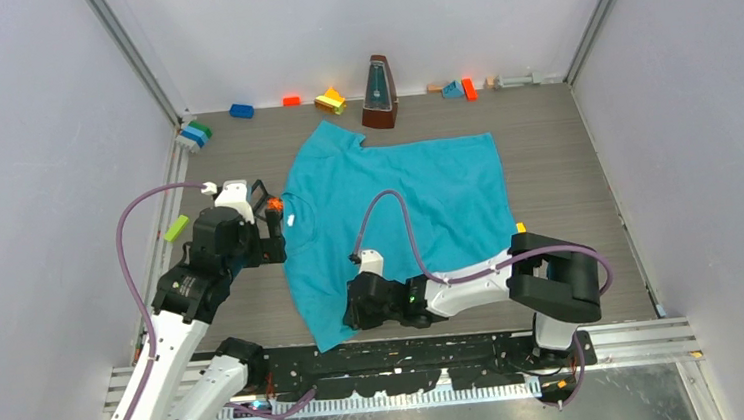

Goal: Pin the brooch onto the clothing

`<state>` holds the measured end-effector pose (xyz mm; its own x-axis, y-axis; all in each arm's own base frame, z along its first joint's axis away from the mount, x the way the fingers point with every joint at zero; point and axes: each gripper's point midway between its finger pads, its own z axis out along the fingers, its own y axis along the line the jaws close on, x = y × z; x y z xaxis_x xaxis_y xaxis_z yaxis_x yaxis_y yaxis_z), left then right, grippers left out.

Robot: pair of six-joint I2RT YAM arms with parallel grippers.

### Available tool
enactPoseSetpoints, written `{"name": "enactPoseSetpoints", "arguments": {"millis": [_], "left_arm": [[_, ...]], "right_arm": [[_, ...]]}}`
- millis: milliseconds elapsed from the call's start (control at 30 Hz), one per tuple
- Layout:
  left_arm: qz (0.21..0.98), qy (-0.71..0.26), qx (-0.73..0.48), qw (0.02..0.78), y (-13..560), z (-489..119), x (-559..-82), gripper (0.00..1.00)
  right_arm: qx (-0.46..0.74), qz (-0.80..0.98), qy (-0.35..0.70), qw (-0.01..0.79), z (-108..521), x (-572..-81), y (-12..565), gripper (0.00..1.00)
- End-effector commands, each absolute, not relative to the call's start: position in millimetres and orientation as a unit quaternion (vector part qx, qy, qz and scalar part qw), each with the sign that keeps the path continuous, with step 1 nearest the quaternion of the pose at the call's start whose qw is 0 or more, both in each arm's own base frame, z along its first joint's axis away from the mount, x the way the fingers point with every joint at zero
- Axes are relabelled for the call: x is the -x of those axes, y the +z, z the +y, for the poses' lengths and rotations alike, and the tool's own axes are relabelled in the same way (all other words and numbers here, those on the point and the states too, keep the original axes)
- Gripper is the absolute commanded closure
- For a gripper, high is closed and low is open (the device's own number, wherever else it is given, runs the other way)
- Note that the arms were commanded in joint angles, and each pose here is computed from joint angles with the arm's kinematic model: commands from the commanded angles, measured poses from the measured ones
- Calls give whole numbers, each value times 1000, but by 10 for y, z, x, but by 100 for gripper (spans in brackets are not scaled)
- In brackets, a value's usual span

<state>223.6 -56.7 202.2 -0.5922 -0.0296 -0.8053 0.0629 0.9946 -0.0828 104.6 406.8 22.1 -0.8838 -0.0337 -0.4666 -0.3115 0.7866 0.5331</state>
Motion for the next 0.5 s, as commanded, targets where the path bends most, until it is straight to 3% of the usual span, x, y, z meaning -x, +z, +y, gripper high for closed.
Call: {"name": "enactPoseSetpoints", "arguments": {"millis": [0,167,467], "left_arm": [[879,-56,-12,474,2114,-596,-2343,0],[884,-60,-16,464,2099,-669,-2462,0],[898,-81,-9,432,2046,-852,-2921,0]], "right_arm": [[113,932,266,219,3870,-985,83,75],[132,919,271,256,3994,-1114,435,68],[155,857,318,374,4031,-1408,1580,32]]}}
